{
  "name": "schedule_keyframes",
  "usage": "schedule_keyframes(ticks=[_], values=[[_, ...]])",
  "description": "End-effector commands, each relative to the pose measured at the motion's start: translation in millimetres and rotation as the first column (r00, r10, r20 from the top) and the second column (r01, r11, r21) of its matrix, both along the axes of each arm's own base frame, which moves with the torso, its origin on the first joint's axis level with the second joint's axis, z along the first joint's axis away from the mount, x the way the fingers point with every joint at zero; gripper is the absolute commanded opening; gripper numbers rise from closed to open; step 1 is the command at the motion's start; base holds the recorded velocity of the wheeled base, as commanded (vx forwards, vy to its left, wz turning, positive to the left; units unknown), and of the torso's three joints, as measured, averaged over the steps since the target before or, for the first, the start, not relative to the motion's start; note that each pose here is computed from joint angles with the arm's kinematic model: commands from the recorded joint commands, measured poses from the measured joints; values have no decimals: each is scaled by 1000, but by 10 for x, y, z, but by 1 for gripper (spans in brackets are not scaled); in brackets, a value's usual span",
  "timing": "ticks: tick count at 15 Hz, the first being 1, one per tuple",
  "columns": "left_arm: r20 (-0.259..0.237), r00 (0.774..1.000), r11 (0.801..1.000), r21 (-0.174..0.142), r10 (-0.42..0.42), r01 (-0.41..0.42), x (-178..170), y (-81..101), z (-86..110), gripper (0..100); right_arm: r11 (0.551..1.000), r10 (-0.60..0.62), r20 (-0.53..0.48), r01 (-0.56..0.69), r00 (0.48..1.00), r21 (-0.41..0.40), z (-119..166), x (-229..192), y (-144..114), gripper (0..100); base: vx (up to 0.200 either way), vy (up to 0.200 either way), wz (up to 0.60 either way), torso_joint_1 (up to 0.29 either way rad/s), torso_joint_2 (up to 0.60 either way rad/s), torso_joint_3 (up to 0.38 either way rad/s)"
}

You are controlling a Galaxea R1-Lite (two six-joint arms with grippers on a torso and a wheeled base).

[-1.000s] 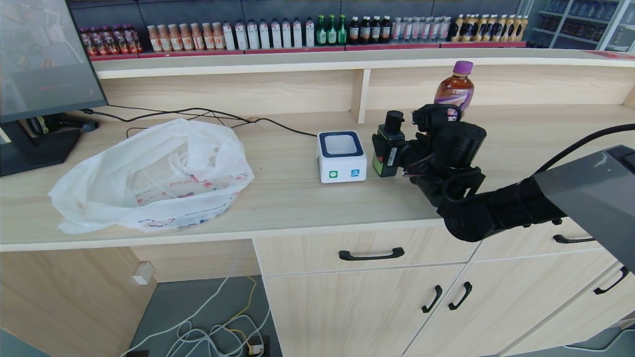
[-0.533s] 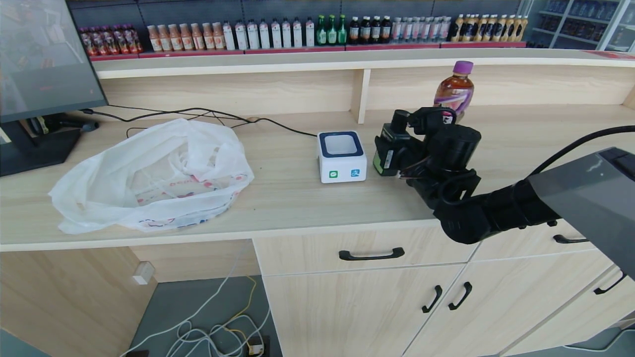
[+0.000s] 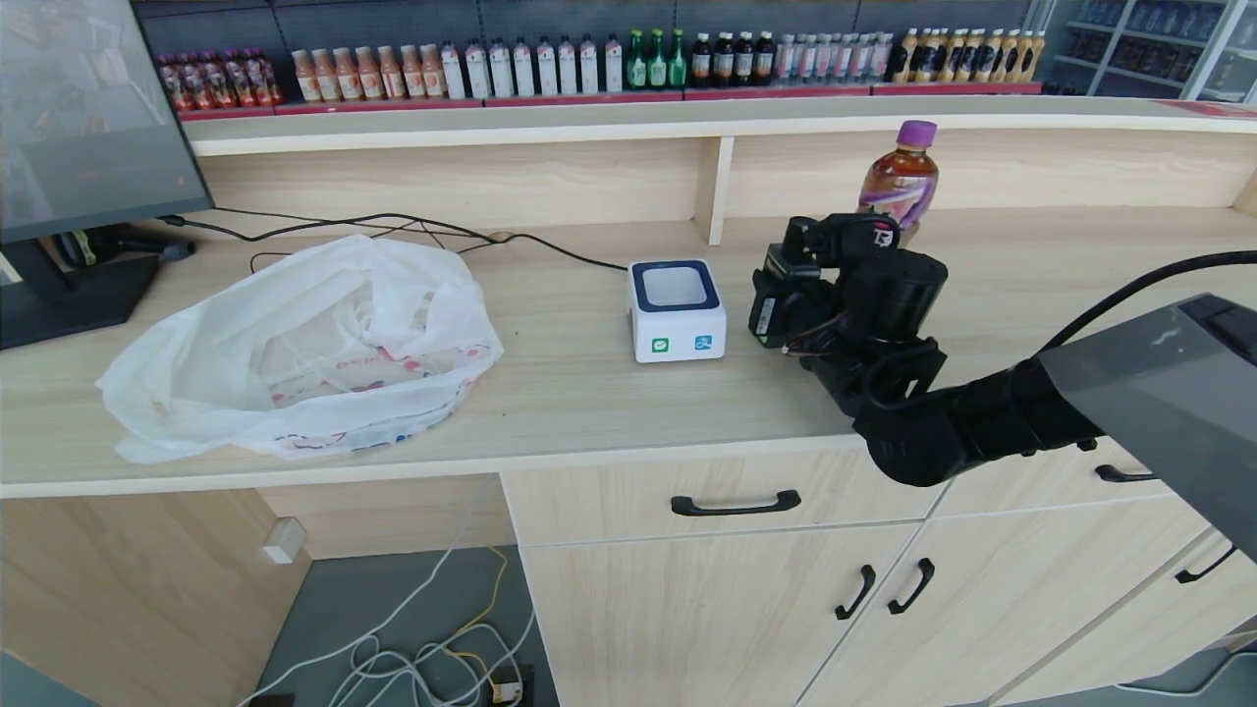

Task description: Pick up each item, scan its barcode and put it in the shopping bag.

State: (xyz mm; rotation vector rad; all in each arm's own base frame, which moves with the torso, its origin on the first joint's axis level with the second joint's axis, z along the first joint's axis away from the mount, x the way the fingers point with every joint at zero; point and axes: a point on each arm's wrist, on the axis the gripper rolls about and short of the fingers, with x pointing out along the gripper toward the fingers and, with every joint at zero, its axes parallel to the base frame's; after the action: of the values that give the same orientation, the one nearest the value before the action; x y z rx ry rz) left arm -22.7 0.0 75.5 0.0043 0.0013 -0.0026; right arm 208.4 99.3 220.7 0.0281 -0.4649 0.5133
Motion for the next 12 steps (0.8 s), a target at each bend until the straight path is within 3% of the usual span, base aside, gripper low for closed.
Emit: schedule_keyframes(ticks=[1, 7, 12], values=[[0, 1000, 1000, -1, -1, 1, 0, 0, 0, 100, 1000, 1, 0, -1, 1000, 0, -1, -5, 0, 0, 0, 200, 0, 12, 2, 7], [0, 1000, 1000, 0, -1, 1, 0, 0, 0, 100, 1000, 1, -2, -1, 1000, -1, -4, 35, 18, 0, 0, 200, 0, 3, 2, 2], [0, 1000, 1000, 6, -2, 2, 0, 0, 0, 100, 1000, 28, -16, -28, 999, -9, -45, 72, 109, 0, 0, 0, 0, 0, 0, 0]])
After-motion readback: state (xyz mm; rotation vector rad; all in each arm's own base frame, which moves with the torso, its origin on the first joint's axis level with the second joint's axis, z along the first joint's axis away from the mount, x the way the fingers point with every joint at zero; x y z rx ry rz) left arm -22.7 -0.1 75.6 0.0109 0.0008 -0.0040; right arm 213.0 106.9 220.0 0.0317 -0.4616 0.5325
